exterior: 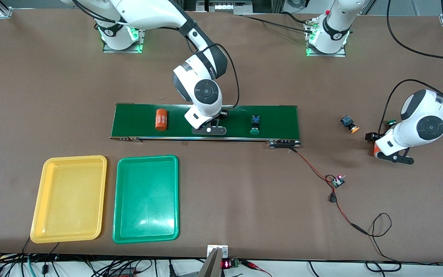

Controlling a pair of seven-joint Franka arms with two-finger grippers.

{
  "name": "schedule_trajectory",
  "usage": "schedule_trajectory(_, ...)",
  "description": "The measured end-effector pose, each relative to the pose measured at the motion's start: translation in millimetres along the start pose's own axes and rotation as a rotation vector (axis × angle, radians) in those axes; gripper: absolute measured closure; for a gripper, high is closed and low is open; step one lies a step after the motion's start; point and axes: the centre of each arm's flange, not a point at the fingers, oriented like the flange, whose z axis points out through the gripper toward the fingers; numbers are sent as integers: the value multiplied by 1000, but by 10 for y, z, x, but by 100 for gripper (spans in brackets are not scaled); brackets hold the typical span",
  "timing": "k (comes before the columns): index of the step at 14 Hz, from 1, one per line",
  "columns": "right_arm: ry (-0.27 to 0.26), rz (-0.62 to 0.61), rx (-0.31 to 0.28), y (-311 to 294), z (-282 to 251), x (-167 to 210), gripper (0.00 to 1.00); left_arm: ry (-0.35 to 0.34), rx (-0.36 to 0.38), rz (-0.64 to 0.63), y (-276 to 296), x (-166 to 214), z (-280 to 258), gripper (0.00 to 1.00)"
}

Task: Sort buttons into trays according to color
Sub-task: 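Lift the yellow button toward the yellow tray while the left gripper grasps a cylinder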

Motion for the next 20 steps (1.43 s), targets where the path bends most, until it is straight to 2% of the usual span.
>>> schedule_trajectory(3, 58, -12, -23, 83, -153, 120, 67, 39, 11, 27, -148, -26, 140, 4)
schedule_trajectory(5, 98, 18, 2, 253, -450, 289, 67, 40, 7, 27, -142, -23, 162, 21)
schedule_trajectory(7, 147, 62, 22, 551, -833, 482, 67, 43, 7, 30, -129, -12, 152, 45)
schedule_trajectory(8, 167, 88, 23, 731, -977, 586, 67, 48, 8, 32, -119, 2, 129, 50)
schedule_trajectory(11, 200, 144, -13, 1354, -1135, 949, 67, 76, -28, 39, 78, 146, -189, 50)
schedule_trajectory(14, 207, 144, -36, 2181, -1196, 1360, 67, -3, -115, 8, 429, 301, -853, 50)
schedule_trajectory(17, 182, 20, -64, 3230, -1104, 1750, 67, -77, -175, -86, 1107, 411, -1357, 50)
schedule_trajectory(20, 128, -16, -85, 4166, -723, 2018, 67, -123, -234, -165, 2049, 486, -1659, 50)
